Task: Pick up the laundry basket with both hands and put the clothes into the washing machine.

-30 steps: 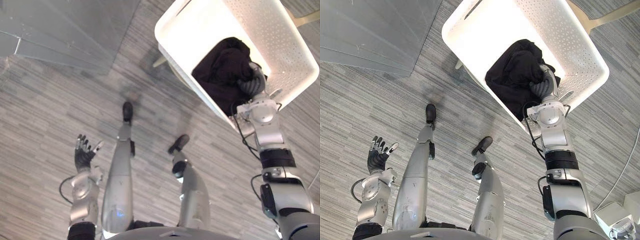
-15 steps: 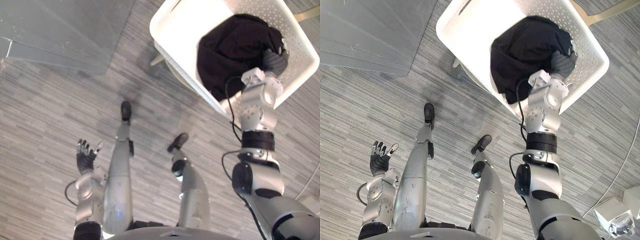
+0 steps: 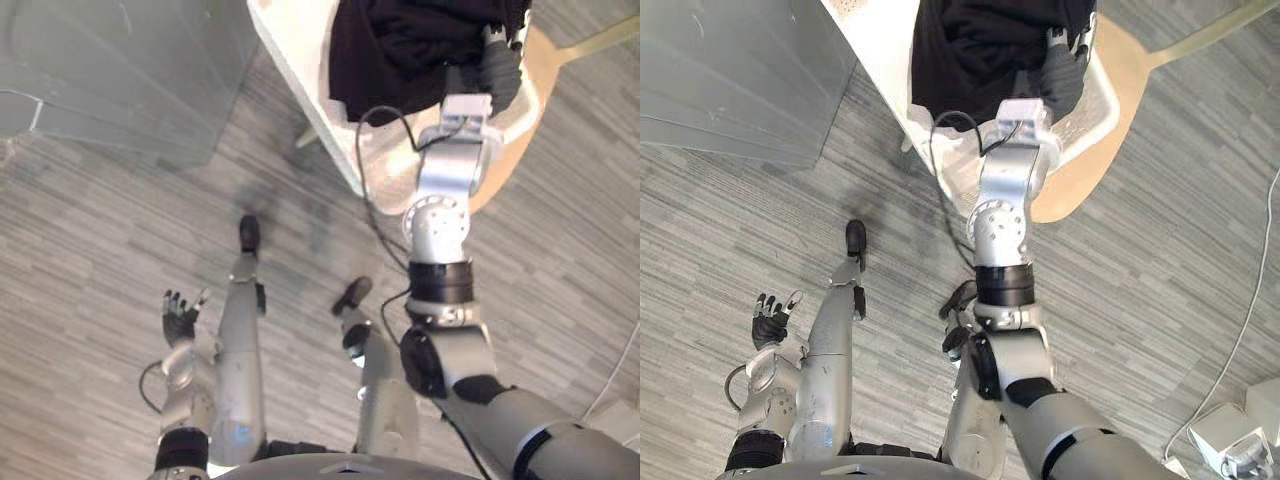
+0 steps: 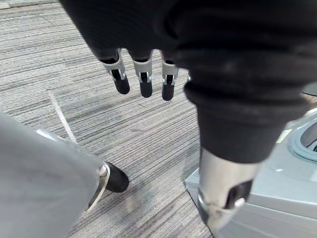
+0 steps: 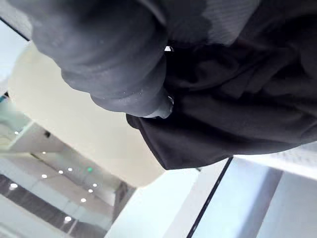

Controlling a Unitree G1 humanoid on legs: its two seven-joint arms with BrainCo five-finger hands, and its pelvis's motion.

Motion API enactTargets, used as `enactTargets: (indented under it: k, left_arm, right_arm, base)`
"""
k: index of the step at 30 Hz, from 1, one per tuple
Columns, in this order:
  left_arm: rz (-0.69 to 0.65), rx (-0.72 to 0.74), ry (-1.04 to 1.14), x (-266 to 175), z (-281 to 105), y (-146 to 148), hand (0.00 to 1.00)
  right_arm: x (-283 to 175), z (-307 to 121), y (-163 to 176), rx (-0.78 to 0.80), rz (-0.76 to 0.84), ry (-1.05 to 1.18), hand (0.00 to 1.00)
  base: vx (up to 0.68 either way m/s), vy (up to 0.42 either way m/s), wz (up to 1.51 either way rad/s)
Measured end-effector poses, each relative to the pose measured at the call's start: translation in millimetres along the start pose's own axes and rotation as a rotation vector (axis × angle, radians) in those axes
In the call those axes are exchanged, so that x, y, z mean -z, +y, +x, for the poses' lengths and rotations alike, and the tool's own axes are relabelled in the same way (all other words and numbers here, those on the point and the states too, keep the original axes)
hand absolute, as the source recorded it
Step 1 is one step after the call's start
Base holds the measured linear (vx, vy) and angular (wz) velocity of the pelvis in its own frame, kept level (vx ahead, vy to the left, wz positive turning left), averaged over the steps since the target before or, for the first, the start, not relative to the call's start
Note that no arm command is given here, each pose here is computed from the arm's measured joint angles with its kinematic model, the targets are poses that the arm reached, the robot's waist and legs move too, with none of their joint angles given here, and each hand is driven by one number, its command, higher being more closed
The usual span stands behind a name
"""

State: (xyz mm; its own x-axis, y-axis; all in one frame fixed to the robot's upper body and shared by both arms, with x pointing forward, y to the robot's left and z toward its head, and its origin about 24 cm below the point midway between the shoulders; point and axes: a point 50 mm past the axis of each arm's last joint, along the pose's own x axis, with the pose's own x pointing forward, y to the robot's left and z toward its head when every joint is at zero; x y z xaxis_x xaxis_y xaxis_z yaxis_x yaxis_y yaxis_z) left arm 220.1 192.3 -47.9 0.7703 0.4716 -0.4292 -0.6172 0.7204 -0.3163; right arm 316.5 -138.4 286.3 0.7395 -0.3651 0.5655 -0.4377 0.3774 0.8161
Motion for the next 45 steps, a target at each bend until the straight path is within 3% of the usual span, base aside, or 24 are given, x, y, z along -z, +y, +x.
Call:
enactTargets:
  k: [14, 24, 35, 41, 45]
  left_arm:
    - [0.176, -0.047, 0.152, 31, 3, 28, 0.00]
    - [0.335, 0.033, 0.222, 50, -10, 36, 0.00]
    - [0.380, 0.356, 0.011, 18, -20, -40, 0.00]
    - [0.374, 0.434, -0.031, 10, -22, -63, 0.00]
    - [0.374, 0.519, -0.090, -3, -21, -95, 0.00]
  right_arm:
    - [18, -25, -8, -0.009, 0.057, 0.082, 1.00]
    - [22, -34, -25, 0.020, 0.037, 0.116, 1.00]
    - [27, -22, -11, -0.028, 0.054, 0.111, 1.00]
    - [29, -9, 8, -0.082, 0.063, 0.106, 1.00]
    - [32, -9, 11, -0.082, 0.061, 0.117, 1.00]
  base:
    - [0.02, -0.024, 0.04]
    - [0.02, -0.012, 0.04]
    - [0.05, -0.025, -0.13]
    - [0.01, -0.009, -0.30]
    - [-0.05, 0.005, -0.17]
